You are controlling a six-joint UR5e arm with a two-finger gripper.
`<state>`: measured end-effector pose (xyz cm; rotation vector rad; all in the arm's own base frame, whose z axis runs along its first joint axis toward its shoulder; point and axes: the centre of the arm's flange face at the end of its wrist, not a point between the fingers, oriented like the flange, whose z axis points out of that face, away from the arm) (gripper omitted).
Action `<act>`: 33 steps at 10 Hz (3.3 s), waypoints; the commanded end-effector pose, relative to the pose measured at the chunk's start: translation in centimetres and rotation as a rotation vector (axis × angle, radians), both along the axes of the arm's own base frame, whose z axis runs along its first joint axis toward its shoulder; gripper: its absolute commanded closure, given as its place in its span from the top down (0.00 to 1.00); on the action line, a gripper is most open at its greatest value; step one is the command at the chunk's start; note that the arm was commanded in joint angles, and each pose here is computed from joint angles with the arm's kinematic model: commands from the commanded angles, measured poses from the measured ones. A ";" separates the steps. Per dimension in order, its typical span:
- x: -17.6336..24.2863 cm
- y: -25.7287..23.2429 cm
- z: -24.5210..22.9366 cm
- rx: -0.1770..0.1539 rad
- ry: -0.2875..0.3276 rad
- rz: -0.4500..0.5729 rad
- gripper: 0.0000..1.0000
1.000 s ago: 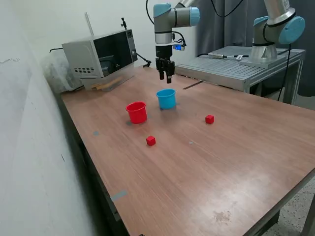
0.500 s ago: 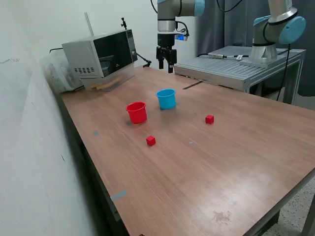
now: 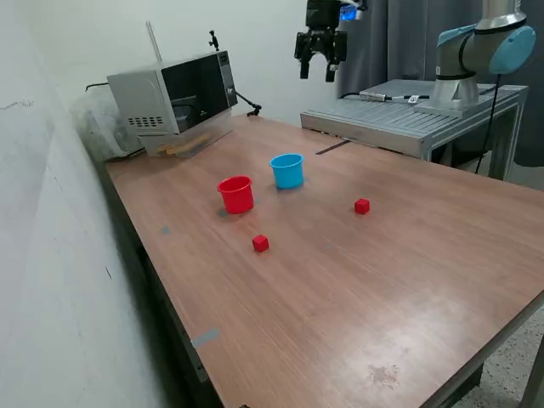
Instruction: Place red objects in the red bin, and blue objects in the blue bin.
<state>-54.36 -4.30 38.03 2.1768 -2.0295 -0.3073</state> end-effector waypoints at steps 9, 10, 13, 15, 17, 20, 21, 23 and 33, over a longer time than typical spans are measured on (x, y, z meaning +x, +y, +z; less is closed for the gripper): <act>-1.5 -15.3 -18.0 -0.050 -0.162 0.276 1.00; -1.8 -15.3 -19.6 -0.050 -0.175 0.276 1.00; -2.8 -14.5 -22.7 -0.049 -0.195 0.230 1.00; -3.6 -13.8 -23.9 -0.057 -0.209 0.179 1.00; -5.0 -13.0 -24.0 -0.058 -0.194 0.127 1.00; -6.0 -11.8 -24.3 -0.062 -0.187 0.091 1.00; -6.1 -11.8 -24.6 -0.062 -0.181 0.091 1.00; -6.0 -11.8 -25.6 -0.064 -0.192 0.091 1.00; -5.8 -11.9 -26.4 -0.067 -0.195 0.119 0.00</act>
